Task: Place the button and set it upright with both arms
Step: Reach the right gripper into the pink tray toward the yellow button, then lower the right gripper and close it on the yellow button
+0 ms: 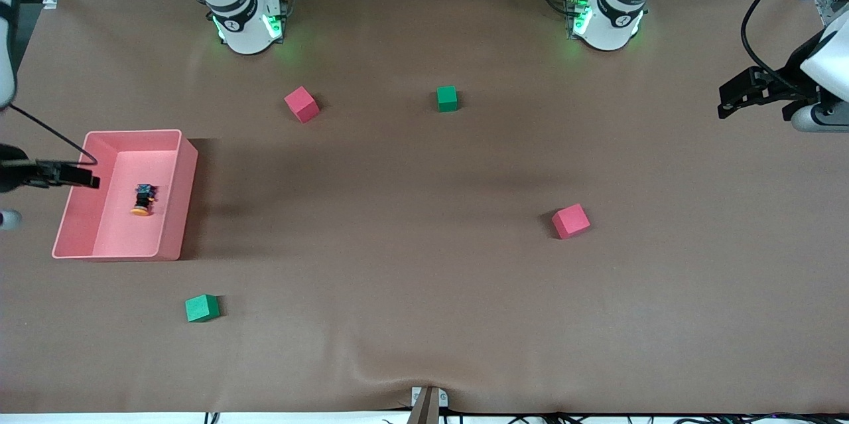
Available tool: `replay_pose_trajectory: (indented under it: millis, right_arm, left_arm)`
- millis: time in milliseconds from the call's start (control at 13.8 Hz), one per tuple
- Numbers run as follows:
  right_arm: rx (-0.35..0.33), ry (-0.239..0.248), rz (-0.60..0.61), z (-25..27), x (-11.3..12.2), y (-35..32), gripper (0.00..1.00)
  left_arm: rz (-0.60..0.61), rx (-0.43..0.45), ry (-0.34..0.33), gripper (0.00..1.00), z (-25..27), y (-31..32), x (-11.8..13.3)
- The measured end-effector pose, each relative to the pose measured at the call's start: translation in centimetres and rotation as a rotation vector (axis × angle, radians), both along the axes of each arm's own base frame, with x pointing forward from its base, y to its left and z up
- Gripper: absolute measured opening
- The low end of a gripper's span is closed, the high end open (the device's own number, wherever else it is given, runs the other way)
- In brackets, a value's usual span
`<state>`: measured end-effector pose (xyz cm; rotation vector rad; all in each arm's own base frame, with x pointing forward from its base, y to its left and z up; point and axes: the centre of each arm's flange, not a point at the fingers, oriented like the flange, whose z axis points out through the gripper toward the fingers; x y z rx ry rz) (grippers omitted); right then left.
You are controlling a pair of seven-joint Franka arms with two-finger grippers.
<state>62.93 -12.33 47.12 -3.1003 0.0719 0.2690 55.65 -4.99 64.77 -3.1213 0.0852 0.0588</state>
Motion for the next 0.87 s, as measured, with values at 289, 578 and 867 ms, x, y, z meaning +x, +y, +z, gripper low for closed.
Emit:
replay_pose_trajectory:
  millis: [289,578,867]
  right_arm:
    - [0.008,-0.025,0.040,-8.1,-0.8,-4.2,1.00]
    - [0.024,-0.003,0.035,-13.5,-2.5,-8.9,1.00]
    - [0.023,-0.017,0.035,-20.0,-4.1,-9.9,1.00]
  left_arm:
    - [-0.007,0.000,-0.001,1.00,-0.1,-0.3,0.1]
    - [-0.016,0.000,0.009,1.00,-0.6,-0.8,0.3]
    - [-0.044,-0.001,0.009,1.00,-0.7,-2.3,0.2]
